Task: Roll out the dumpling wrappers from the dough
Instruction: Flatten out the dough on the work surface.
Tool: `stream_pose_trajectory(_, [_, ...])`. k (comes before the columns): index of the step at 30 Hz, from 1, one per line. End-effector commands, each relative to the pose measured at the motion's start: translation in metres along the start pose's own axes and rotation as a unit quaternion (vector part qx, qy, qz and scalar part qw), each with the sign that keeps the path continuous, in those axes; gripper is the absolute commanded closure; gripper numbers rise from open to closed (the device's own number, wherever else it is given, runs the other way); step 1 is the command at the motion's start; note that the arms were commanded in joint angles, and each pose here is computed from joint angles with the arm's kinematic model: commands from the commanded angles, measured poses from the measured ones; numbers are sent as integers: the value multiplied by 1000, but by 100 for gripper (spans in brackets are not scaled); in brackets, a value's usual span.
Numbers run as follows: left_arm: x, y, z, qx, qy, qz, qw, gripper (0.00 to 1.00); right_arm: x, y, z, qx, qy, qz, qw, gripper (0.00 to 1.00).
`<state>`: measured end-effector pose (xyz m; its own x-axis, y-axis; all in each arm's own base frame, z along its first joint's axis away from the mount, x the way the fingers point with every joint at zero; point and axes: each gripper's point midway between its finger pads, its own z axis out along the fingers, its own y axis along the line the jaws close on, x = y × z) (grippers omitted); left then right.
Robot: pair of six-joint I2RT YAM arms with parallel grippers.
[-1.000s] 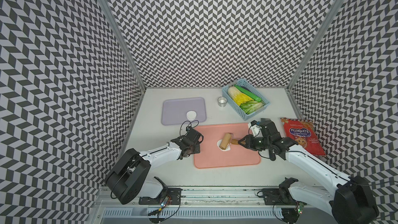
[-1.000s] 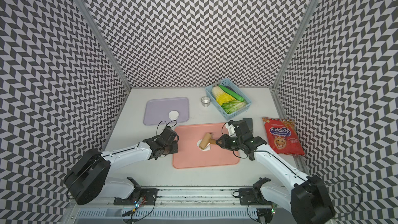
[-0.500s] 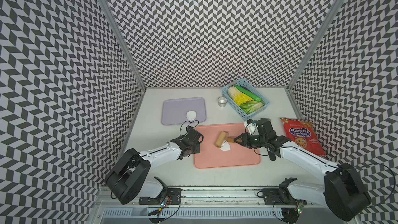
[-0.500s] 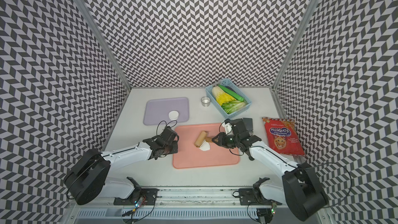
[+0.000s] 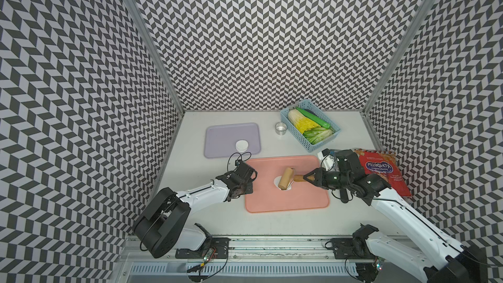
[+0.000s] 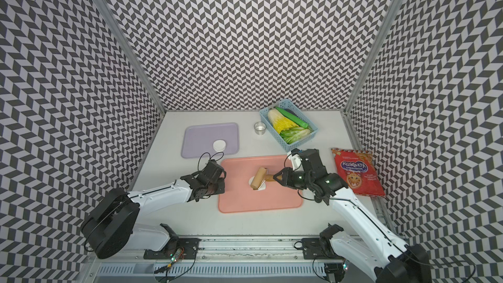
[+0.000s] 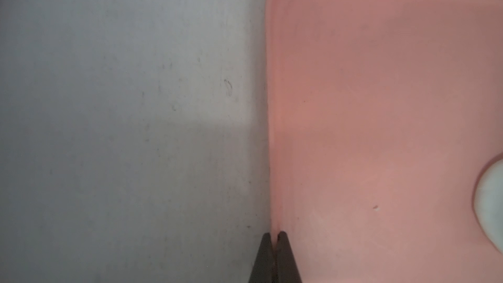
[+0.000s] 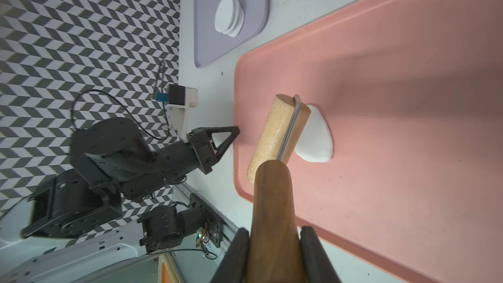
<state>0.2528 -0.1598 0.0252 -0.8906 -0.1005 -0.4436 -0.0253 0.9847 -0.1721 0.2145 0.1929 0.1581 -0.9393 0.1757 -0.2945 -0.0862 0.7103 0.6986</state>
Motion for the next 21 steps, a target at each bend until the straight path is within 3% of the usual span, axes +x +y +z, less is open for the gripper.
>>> stream_pose_trajectory(1, [4,-2,3,-2,10,15,1000,100,3,-19,11,29,7,-1,1000,100])
stream_pose_trajectory(12, [4,-1,2,-1,9,16,1000,100,25,-83,41,129,51,19,990,100])
stream_pose_trajectory(21, [4,-1,2,-2,9,16,1000,100,28,-103,58,149,58,25,987,100])
